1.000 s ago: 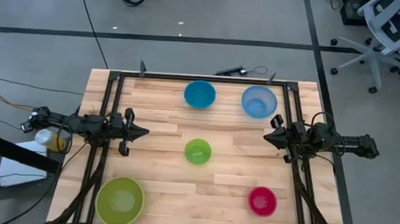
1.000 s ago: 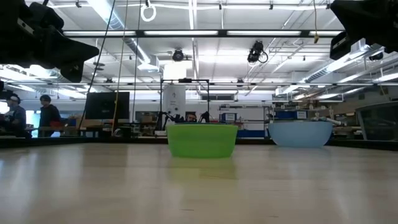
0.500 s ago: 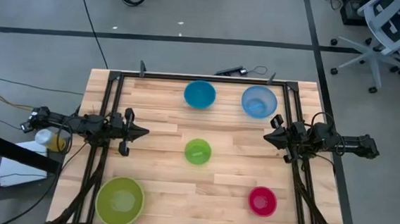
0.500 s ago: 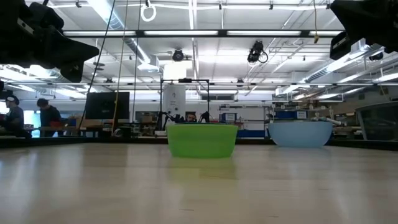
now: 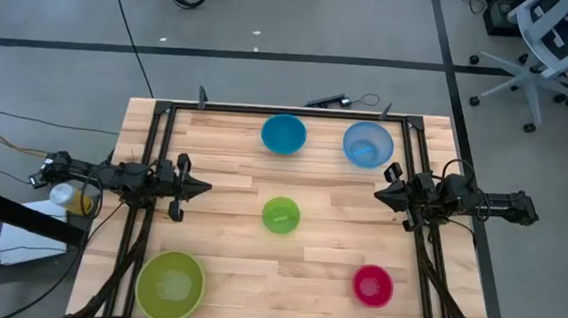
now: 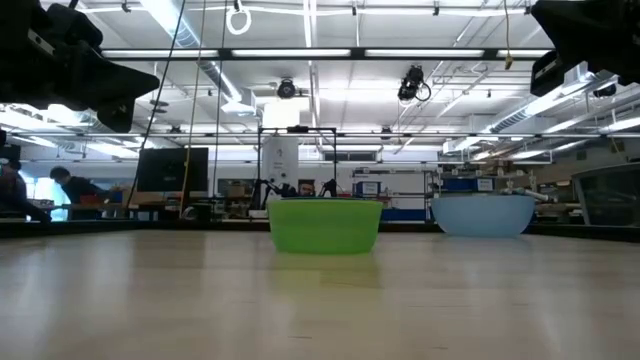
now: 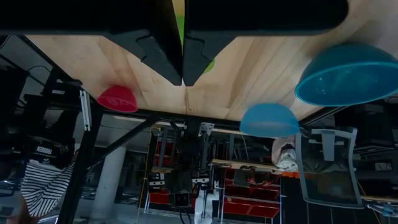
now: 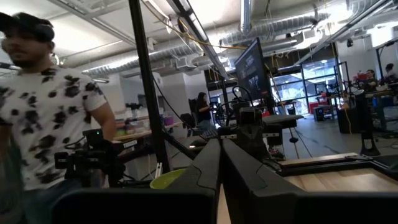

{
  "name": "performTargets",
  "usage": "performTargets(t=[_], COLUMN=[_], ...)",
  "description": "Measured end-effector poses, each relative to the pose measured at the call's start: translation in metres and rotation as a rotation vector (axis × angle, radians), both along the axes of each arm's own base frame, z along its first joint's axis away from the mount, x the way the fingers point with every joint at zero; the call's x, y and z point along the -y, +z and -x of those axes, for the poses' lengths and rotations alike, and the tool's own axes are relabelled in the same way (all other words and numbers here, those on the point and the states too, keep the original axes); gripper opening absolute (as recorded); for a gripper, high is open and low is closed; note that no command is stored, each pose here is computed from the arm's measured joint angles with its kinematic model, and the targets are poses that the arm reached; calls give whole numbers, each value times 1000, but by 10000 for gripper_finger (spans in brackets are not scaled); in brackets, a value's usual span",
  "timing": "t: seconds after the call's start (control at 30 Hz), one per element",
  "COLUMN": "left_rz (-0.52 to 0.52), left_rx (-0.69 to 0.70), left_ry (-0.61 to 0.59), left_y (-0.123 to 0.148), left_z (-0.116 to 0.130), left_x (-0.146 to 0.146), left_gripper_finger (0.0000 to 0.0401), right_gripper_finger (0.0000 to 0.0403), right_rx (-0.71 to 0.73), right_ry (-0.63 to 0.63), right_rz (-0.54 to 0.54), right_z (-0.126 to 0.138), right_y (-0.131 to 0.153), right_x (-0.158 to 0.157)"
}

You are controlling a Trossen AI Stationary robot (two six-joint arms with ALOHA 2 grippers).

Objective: Nest bowls inside each other

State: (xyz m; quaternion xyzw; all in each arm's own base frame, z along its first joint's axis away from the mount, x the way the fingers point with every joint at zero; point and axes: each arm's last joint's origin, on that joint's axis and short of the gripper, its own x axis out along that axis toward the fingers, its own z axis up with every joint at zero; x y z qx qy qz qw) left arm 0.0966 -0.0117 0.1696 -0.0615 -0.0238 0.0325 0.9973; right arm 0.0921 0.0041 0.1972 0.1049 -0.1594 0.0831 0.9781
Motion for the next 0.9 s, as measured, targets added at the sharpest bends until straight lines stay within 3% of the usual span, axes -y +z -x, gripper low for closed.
performTargets(t=[0.33, 0.7, 0.9], left_rz=[4, 328, 403], left_rx=[4, 55, 66], left_ry=[0, -20, 2], left_y=[0, 3, 3], left_z=[0, 0, 0], left_x=[0, 0, -1], left_gripper_finger=[16, 16, 16], right_gripper_finger=[23, 23, 23], right_rx=[0, 1, 36], right_ry=[0, -3, -140], right_rz=[0, 8, 102], right_z=[0, 0, 1], right_y=[0, 0, 2], right_x=[0, 0, 3])
